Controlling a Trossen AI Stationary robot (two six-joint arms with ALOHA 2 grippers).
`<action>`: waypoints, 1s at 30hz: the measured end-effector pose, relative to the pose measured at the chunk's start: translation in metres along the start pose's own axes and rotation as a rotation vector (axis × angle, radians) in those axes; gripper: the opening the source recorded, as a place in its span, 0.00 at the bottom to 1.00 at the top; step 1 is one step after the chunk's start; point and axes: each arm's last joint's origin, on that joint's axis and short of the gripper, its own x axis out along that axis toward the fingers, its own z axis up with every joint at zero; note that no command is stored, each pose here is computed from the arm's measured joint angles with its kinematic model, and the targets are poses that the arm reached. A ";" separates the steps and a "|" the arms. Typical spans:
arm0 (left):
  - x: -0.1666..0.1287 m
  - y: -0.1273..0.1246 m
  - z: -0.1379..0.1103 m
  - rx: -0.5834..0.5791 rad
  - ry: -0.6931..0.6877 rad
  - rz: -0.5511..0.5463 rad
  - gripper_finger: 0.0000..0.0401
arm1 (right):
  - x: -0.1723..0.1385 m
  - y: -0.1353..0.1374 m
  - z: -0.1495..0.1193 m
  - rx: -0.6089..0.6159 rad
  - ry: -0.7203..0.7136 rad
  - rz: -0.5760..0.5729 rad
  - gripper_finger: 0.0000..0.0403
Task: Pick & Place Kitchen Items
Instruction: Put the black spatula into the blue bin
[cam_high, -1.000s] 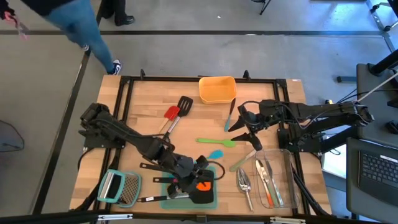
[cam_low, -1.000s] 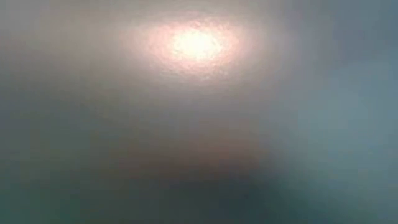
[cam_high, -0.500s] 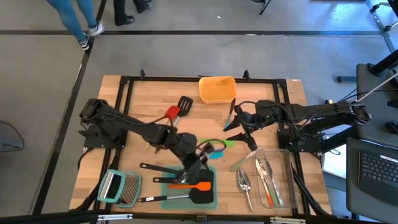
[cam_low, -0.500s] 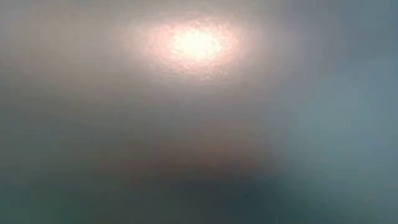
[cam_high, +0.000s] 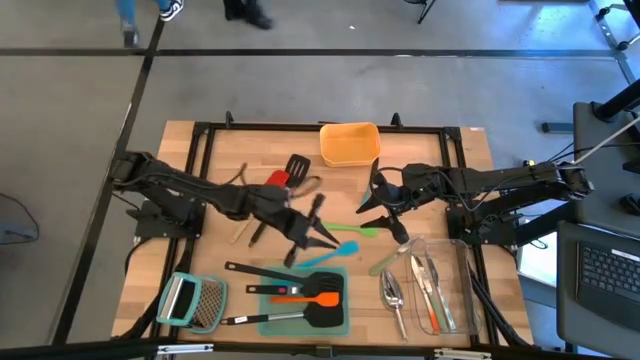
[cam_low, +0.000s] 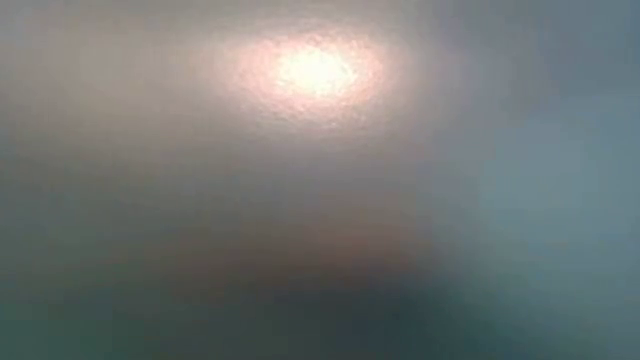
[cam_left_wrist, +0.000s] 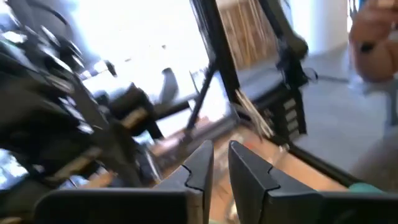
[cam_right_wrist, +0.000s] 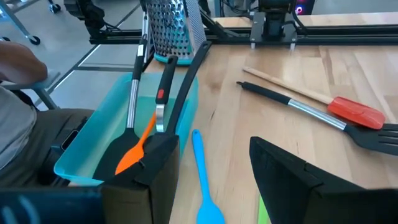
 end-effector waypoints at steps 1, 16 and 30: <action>-0.006 0.001 0.000 -0.004 -0.029 0.019 0.10 | 0.000 0.000 0.000 0.000 -0.001 0.000 0.49; -0.064 0.010 -0.011 -0.100 -0.278 0.180 0.07 | -0.001 -0.007 0.001 0.002 -0.013 -0.180 0.49; -0.057 0.000 -0.014 -0.060 -0.243 0.158 0.07 | 0.000 -0.003 0.002 -0.006 -0.021 -0.176 0.49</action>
